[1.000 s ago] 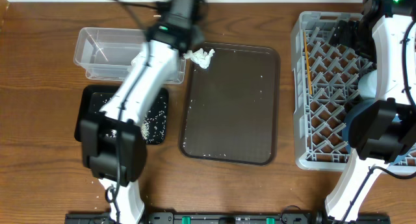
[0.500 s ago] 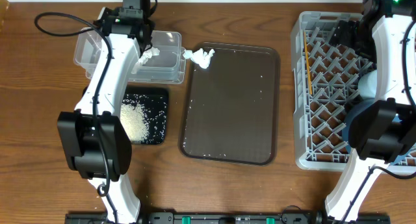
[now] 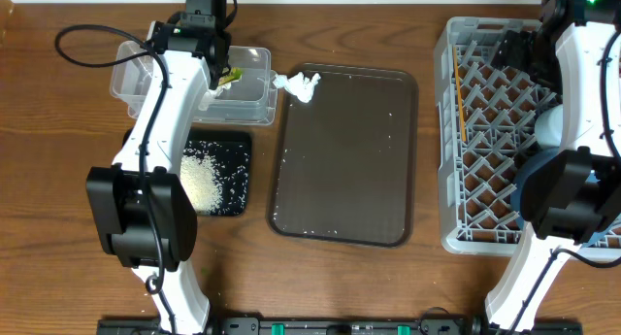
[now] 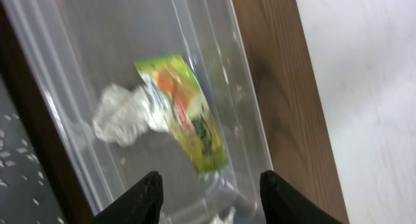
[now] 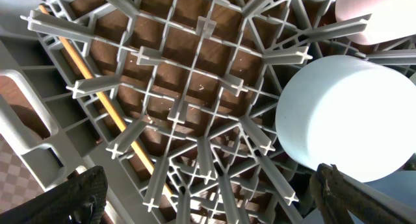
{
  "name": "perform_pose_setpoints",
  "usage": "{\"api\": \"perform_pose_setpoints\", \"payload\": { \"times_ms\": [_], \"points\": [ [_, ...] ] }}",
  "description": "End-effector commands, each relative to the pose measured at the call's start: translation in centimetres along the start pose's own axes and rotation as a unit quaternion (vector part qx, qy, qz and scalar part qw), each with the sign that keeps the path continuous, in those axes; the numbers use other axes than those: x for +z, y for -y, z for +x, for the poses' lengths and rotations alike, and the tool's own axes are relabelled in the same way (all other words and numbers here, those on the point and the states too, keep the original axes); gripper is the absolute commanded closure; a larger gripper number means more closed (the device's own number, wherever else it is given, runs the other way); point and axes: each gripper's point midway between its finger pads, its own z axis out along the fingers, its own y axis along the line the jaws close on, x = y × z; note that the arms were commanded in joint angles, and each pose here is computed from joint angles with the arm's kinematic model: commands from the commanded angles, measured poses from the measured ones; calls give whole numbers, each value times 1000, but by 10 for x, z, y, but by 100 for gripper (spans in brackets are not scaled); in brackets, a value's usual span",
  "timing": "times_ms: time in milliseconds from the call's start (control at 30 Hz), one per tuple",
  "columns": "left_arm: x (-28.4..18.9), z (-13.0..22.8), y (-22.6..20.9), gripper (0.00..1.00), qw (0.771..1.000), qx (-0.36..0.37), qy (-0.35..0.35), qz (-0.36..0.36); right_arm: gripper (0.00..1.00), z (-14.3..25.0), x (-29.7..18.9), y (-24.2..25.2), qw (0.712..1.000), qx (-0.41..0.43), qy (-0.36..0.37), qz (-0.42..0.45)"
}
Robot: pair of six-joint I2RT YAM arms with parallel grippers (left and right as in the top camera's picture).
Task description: Sort waste into correct bins and load items into the dishwasher rack
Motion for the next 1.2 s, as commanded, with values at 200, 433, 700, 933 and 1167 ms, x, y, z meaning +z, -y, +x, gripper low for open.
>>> {"api": "perform_pose_setpoints", "payload": {
  "times_ms": [200, 433, 700, 933, 1167],
  "points": [
    [-29, 101, 65, 48, 949, 256, -100, 155, 1, -7, -21, 4, 1000, 14, 25, -6],
    [-43, 153, 76, 41, 939, 307, -20, 156, 1, -7, -21, 4, 1000, 14, 25, -6],
    [4, 178, 78, 34, 924, 354, 12, 148, 1, -7, -21, 4, 1000, 14, 25, -6],
    [53, 200, 56, 32, 878, 465, 9, 112, 1, -7, -21, 4, 1000, 14, 25, -6],
    [77, 222, 38, 30, 849, 518, -28, 105, 1, -7, -21, 4, 1000, 14, 25, -6]
  ]
}}
